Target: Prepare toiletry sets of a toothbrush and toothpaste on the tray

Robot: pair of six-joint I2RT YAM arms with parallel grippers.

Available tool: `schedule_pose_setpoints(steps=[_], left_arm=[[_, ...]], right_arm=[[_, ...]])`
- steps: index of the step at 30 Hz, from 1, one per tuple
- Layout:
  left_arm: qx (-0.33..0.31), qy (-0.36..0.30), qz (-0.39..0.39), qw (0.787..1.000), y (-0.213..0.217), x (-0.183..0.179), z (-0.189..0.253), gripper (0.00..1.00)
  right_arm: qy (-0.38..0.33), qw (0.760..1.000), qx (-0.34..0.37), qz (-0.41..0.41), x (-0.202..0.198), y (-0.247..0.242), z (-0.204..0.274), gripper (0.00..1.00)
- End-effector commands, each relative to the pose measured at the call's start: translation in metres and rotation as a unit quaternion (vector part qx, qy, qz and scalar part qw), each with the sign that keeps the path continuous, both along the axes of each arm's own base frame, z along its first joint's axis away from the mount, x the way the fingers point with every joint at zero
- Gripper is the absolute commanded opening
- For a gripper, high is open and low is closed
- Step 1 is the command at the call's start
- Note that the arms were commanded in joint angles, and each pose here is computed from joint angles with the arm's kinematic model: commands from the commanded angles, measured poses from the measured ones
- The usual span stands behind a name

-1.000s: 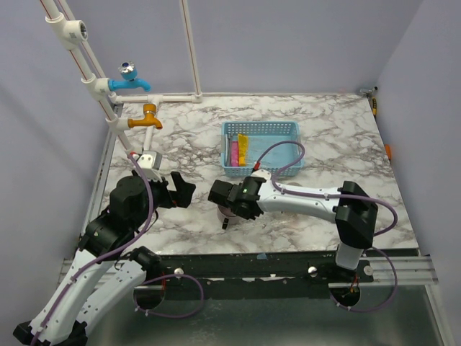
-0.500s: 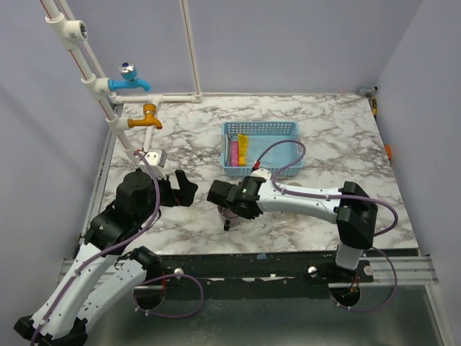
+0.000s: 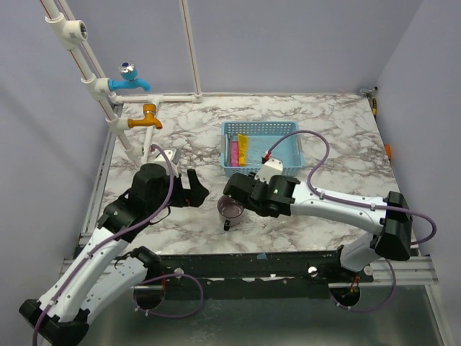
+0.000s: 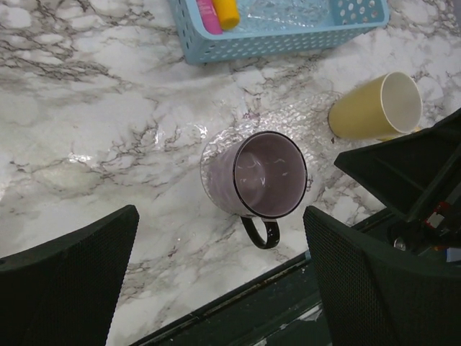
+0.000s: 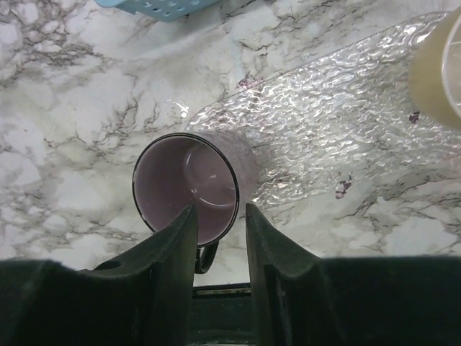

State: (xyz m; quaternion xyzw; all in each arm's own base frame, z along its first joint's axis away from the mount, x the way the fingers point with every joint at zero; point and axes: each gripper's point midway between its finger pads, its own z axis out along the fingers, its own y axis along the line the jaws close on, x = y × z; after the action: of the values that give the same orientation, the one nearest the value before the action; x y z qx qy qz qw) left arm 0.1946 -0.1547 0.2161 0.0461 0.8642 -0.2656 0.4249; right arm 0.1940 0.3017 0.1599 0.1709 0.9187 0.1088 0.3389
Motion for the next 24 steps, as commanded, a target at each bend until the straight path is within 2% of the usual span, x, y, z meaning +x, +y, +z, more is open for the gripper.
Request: schedule_pose_setpoints(steps=[1, 9, 16, 21, 24], left_arm=[[-0.017, 0.058, -0.026, 0.998, -0.016, -0.009, -0.022, 0.93], [-0.003, 0.153, -0.051, 0.987, -0.033, -0.015, -0.063, 0.8], [0.028, 0.193, -0.06, 0.979, -0.048, -0.013, -0.082, 0.73], [0.048, 0.207, -0.058, 0.975, -0.057, -0.007, -0.092, 0.7], [0.066, 0.214, -0.053, 0.973, -0.059, -0.001, -0.099, 0.65]], right_arm=[[-0.026, 0.997, -0.058, 0.044, 0.004, -0.009, -0.008, 0.37], [-0.047, 0.985, -0.142, 0.084, 0.005, -0.039, -0.017, 0.37], [-0.051, 0.981, -0.112, 0.15, -0.006, -0.037, -0.018, 0.37], [-0.05, 0.98, -0.093, 0.168, -0.013, -0.038, -0.016, 0.37], [-0.051, 0.98, -0.088, 0.171, -0.015, -0.041, -0.013, 0.37]])
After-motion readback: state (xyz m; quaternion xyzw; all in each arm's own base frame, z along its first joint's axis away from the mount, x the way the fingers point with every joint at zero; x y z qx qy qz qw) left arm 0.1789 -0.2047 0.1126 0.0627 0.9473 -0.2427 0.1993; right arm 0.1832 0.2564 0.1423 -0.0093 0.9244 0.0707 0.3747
